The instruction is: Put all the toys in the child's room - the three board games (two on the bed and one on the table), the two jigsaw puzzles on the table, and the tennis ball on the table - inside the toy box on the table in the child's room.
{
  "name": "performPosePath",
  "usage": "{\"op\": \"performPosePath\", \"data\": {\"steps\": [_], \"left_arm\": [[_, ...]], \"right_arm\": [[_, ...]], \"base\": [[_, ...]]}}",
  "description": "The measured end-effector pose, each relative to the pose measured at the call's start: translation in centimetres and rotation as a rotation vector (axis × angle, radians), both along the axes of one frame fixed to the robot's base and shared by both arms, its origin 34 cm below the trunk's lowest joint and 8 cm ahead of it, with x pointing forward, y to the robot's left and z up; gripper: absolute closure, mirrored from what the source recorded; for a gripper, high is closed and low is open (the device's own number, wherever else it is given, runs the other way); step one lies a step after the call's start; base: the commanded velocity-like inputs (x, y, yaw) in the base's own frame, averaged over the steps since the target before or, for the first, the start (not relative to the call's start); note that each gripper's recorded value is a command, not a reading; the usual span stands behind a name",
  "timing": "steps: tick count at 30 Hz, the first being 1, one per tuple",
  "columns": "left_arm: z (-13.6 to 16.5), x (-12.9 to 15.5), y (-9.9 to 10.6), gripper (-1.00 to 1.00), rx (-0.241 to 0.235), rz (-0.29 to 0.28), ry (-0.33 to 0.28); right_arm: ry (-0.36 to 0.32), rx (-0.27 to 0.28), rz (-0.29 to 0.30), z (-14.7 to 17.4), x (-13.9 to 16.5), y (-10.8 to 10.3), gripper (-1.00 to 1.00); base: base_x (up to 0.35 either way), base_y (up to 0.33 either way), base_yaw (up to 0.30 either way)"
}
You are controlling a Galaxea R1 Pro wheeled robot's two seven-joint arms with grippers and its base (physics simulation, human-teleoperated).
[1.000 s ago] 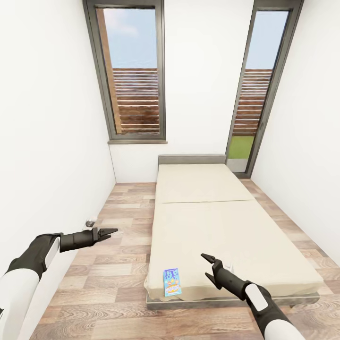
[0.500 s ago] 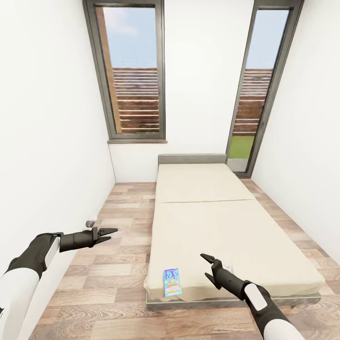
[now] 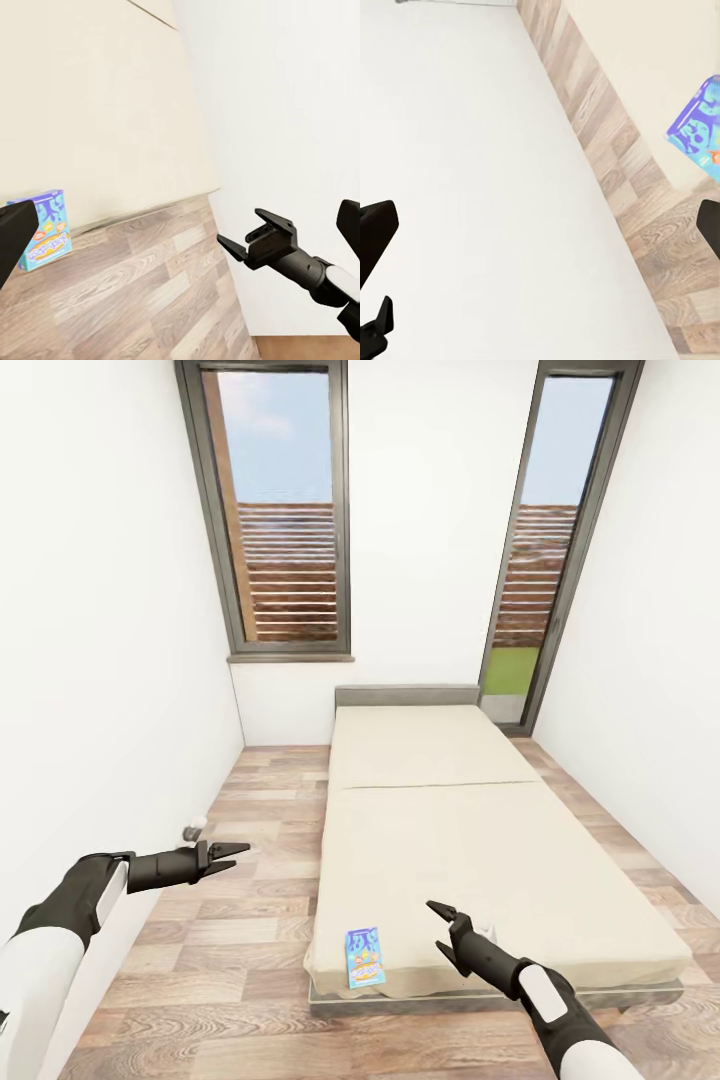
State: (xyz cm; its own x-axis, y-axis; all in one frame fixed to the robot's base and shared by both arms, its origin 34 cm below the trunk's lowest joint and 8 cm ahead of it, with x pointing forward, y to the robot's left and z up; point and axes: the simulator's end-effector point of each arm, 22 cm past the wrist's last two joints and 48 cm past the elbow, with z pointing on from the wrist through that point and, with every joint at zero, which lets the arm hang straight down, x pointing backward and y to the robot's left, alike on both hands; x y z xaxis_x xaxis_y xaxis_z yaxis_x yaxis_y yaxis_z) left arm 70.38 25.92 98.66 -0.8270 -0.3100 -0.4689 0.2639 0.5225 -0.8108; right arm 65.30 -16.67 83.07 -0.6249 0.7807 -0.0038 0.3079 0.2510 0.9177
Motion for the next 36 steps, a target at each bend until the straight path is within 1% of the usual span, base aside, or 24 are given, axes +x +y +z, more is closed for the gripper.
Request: {"op": "performPosePath", "data": {"steps": [5,6,9,11,15,25,30,36], "left_arm": [[-0.4,0.1,0.0,-1.00,-0.003,0.000,0.000],[-0.5,0.2,0.1,-1.00,-0.004,0.000,-0.001],[-0.7,0.3,0.0,-1.00,-0.006,0.000,-0.002],[-0.9,0.3,0.0,-1.00,-0.007,-0.001,-0.002],[-1.3,0.4,0.0,-1.00,-0.007,-0.001,-0.002],[-2.4,0.7,0.0,-1.00,-0.009,-0.002,-0.005],[-2.9,0.8,0.0,-1.00,-0.009,-0.001,-0.006],[-3.6,0.9,0.0,-1.00,-0.008,-0.001,-0.010]], "right_arm": [[0.058,0.019,0.010,-2.6,-1.9,1.0,-1.00],[0.080,0.017,0.009,-3.7,-2.7,1.3,-1.00],[0.093,0.004,-0.007,-5.2,-3.3,1.4,-1.00],[0.085,-0.008,-0.026,-5.9,-3.5,1.4,-1.00],[0.061,-0.008,-0.039,-6.3,-3.5,1.4,-1.00],[0.041,-0.012,-0.046,-7.4,-3.1,1.4,-1.00],[0.010,-0.060,-0.078,-8.1,-2.5,0.5,-1.00],[0.012,-0.081,-0.092,-9.5,-2.8,0.4,-1.00]], "base": [[0.000,0.000,0.000],[0.000,0.000,0.000],[0.000,0.000,0.000],[0.000,0.000,0.000],[0.000,0.000,0.000],[0.000,0.000,0.000],[0.000,0.000,0.000],[0.000,0.000,0.000]]}}
